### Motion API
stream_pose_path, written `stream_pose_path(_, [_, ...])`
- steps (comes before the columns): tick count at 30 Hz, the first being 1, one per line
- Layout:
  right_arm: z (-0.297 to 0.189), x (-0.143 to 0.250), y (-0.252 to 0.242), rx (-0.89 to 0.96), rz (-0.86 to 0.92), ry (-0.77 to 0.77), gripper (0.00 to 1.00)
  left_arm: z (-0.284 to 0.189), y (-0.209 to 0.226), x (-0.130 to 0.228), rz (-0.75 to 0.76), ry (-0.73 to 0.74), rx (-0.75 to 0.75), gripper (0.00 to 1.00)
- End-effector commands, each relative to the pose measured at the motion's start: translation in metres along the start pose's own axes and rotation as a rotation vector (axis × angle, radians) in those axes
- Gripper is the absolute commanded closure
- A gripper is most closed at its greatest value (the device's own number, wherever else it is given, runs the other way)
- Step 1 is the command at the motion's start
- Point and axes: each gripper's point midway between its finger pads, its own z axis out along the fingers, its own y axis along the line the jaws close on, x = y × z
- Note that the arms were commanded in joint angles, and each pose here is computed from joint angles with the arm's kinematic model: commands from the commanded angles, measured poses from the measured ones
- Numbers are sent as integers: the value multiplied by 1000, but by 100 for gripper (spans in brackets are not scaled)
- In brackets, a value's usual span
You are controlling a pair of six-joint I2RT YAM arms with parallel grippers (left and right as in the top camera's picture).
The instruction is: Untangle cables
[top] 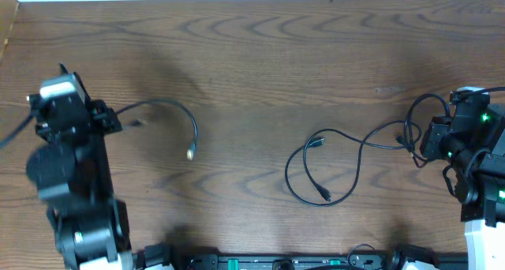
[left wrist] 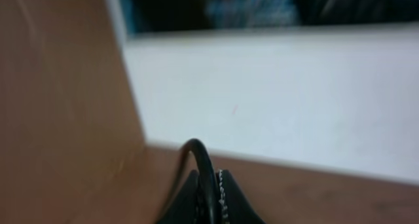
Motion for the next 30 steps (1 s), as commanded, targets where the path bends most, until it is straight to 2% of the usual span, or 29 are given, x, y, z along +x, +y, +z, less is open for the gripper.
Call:
stream_pose_path(1, [-5,-8,2,-12,16,-24,99,22,29,26,20,103,-98,93])
stream_pose_path(4, [-5,-8,6,-37,16,-24,99,40,63,55,3,211,-188,92])
stream_pose_path(9, [-5,-9,7,-41,15,-27,99,57,120,82,-81,342,-312,92])
stream_pose_path(16, [-5,-9,7,-45,15,-28,99,85,175,74,-379,366,-294,93])
stream_pose_path(19, [-5,-9,8,-45,15,-29,99,92,195,70,-430,390,-321,93])
stream_pose_path(24, [-5,-9,10,-57,15,-28,99,103,212,86,-478,496,-342,93])
stream_pose_path(30, [-5,-9,11,-63,15,-29,99,110,202,147,-565,683,-303,93])
